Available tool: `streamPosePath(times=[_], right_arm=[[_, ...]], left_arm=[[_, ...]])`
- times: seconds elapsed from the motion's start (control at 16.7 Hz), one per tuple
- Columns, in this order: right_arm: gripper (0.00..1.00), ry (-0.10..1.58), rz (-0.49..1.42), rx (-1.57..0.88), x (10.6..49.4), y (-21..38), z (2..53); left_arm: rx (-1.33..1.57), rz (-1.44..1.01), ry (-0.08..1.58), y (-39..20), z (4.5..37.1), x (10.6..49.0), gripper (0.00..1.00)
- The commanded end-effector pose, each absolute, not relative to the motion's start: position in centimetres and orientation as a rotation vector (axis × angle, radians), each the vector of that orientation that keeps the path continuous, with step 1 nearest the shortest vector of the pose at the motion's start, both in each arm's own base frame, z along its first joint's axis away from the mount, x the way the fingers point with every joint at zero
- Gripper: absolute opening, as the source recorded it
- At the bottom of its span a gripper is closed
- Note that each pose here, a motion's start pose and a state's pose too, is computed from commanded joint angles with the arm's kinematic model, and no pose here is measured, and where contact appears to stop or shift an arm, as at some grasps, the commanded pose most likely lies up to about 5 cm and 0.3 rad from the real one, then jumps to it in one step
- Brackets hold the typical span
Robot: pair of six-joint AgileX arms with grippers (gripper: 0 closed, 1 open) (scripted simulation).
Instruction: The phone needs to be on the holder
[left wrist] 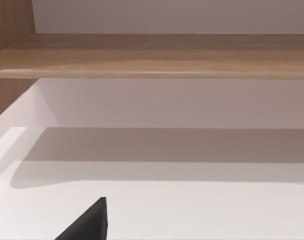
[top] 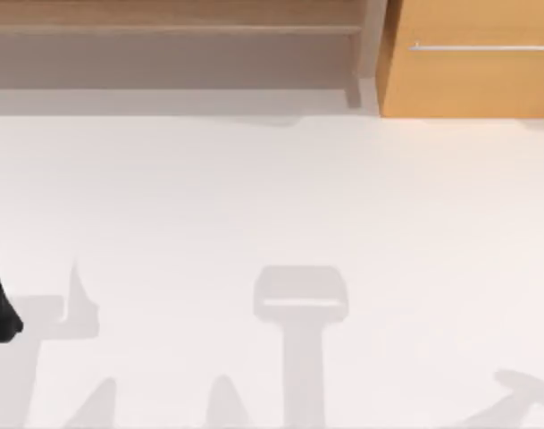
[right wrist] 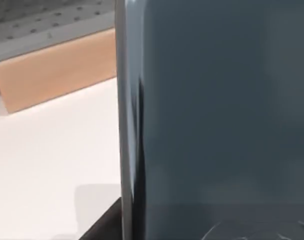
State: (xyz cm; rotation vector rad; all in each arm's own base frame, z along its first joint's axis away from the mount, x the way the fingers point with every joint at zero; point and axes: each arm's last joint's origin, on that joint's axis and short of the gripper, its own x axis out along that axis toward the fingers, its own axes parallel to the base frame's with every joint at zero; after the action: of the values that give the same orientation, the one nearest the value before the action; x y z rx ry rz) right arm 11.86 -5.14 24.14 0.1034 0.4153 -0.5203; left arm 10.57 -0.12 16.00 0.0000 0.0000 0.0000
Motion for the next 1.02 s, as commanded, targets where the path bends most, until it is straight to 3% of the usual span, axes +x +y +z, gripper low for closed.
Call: streamPosePath(times=[0.36, 1.02], right_arm=[[0.0, 0.291, -0.509, 0.089, 11.8, -4.5, 24.7], [0.0, 0.442, -0.527, 0.088, 15.5, -7.2, 21.9]], left_arm=[[0.0, 0.0, 0.0, -0.1, 16.0, 10.6, 1.0], [0.0, 0.0, 0.0, -0.1, 16.0, 10.6, 1.0]])
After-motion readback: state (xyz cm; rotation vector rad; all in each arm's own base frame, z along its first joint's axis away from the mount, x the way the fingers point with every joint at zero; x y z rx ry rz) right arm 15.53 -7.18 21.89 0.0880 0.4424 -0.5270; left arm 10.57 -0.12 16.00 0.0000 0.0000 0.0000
